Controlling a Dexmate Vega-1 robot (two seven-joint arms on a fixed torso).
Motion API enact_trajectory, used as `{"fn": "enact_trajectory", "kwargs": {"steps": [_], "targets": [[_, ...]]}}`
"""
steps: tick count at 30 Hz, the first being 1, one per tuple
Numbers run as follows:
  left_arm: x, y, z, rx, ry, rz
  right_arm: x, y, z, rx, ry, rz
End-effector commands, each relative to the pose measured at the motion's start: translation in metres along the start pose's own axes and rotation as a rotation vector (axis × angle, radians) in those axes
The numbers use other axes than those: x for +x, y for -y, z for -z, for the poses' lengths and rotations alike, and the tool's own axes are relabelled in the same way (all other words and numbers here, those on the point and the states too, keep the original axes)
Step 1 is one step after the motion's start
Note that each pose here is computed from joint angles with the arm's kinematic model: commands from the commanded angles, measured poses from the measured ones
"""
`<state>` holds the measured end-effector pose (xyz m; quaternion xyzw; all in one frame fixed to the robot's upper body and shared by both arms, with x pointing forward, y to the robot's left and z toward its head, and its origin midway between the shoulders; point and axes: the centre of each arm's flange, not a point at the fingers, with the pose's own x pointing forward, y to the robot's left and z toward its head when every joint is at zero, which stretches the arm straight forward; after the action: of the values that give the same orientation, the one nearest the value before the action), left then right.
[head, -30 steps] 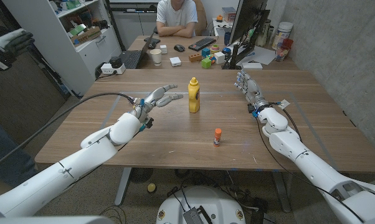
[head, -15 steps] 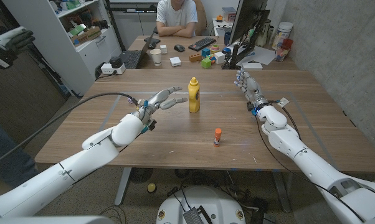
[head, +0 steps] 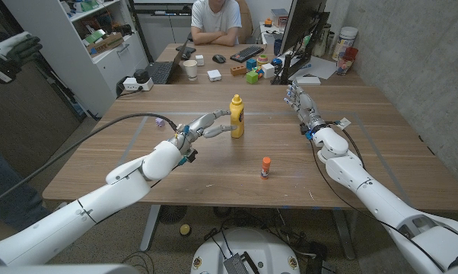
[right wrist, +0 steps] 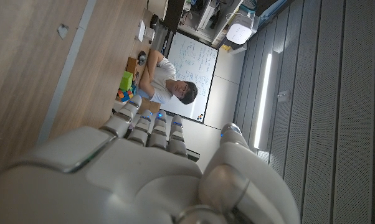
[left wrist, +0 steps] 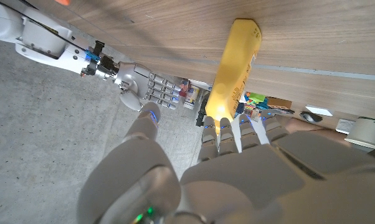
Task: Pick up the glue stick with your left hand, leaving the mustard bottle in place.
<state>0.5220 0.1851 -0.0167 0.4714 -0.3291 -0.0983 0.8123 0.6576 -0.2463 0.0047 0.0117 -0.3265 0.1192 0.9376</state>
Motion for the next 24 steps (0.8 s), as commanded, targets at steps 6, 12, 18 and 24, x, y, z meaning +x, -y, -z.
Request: {"fn": "enact_trajectory", "kwargs": {"steps": [6,12,18,24], "targets": [[0.012,0.016,-0.024,0.092,0.052,0.091,0.001,0.000,-0.001,0.005,0.011,0.009],[0.018,0.021,-0.031,0.142,0.069,0.116,0.000,0.003,-0.003,-0.001,0.011,0.010],[0.021,0.022,-0.034,0.166,0.073,0.132,0.000,0.003,-0.009,0.000,0.000,0.006],[0.025,0.023,-0.038,0.187,0.081,0.152,0.001,0.005,-0.013,-0.012,-0.007,0.007]]}}
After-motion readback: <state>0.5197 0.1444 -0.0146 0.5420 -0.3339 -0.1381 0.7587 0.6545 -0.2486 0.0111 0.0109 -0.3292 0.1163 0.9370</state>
